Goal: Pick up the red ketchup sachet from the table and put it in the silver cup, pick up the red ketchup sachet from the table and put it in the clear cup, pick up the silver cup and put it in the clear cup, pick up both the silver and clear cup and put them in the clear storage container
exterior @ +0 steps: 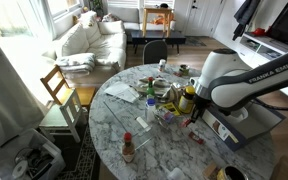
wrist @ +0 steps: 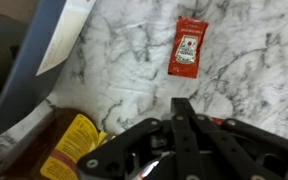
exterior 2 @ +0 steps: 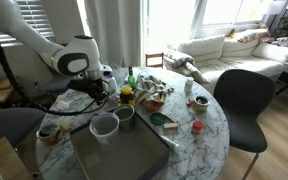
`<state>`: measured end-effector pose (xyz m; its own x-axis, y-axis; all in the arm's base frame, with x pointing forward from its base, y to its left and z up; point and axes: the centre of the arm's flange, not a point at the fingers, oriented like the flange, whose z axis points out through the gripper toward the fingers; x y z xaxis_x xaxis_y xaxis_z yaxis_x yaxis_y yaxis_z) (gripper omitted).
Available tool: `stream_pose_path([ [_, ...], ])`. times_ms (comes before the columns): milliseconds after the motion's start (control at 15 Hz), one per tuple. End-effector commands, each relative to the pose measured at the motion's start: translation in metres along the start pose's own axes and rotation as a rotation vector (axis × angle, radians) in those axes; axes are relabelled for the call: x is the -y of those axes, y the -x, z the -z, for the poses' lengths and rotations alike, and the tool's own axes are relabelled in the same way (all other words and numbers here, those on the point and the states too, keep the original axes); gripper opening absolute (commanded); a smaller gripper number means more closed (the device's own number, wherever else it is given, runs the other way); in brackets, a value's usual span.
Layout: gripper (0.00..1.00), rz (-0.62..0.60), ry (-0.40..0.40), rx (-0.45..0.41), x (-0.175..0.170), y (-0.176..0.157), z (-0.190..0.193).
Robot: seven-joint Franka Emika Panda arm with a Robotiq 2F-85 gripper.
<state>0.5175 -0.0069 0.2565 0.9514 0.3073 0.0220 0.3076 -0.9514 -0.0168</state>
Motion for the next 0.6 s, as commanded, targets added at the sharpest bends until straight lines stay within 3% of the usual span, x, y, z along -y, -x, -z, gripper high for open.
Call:
stream_pose_path([
  [0, 0.0, -0.015, 0.029, 0.032, 0.003, 0.039, 0.061],
  [267, 0.0, -0.146, 0.137, 0.03, -0.014, 0.084, 0.126],
  [533, 0.0, -0.304, 0.212, -0.039, -0.054, 0.105, 0.15],
])
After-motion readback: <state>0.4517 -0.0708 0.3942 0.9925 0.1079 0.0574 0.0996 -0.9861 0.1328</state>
